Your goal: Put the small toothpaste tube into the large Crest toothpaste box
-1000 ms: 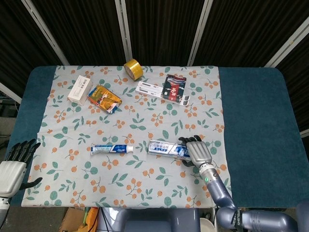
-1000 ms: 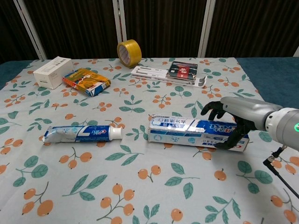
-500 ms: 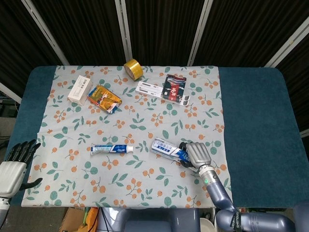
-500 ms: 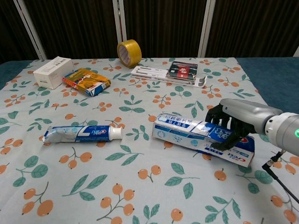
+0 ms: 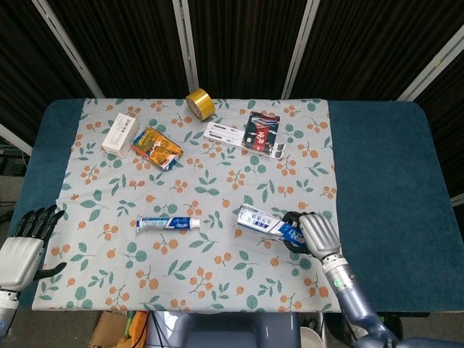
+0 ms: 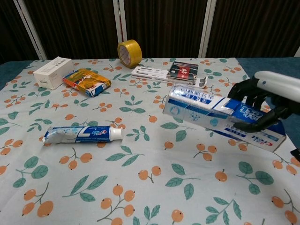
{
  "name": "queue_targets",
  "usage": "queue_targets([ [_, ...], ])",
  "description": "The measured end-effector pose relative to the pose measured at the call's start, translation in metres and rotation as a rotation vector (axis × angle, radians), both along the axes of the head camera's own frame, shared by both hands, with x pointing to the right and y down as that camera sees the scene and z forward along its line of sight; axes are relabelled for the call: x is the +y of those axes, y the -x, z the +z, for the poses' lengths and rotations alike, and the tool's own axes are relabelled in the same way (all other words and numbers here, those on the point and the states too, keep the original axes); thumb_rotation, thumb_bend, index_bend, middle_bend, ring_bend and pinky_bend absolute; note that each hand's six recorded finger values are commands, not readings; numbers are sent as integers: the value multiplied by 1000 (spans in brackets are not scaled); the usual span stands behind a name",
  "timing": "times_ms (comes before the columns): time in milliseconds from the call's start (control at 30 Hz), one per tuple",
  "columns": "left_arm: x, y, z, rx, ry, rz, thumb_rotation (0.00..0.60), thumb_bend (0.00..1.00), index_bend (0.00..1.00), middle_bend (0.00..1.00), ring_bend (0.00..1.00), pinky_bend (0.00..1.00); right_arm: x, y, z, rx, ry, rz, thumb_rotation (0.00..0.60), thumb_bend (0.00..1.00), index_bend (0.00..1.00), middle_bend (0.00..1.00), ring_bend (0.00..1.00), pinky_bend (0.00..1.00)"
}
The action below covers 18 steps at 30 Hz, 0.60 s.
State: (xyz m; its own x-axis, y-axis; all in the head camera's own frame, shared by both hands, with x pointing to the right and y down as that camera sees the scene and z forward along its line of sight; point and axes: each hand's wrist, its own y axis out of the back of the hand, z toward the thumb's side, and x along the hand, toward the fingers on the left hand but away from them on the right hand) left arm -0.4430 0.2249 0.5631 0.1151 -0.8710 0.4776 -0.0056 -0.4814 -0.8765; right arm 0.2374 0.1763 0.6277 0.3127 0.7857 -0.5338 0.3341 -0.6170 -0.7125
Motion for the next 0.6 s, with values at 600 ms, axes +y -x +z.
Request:
queue_targets([
  [600,-72,-105,55,-54,41,198,600,128,281,312,269,375,-1,-40,-55,-25,-137,-16,600,371,528,576,498,458],
])
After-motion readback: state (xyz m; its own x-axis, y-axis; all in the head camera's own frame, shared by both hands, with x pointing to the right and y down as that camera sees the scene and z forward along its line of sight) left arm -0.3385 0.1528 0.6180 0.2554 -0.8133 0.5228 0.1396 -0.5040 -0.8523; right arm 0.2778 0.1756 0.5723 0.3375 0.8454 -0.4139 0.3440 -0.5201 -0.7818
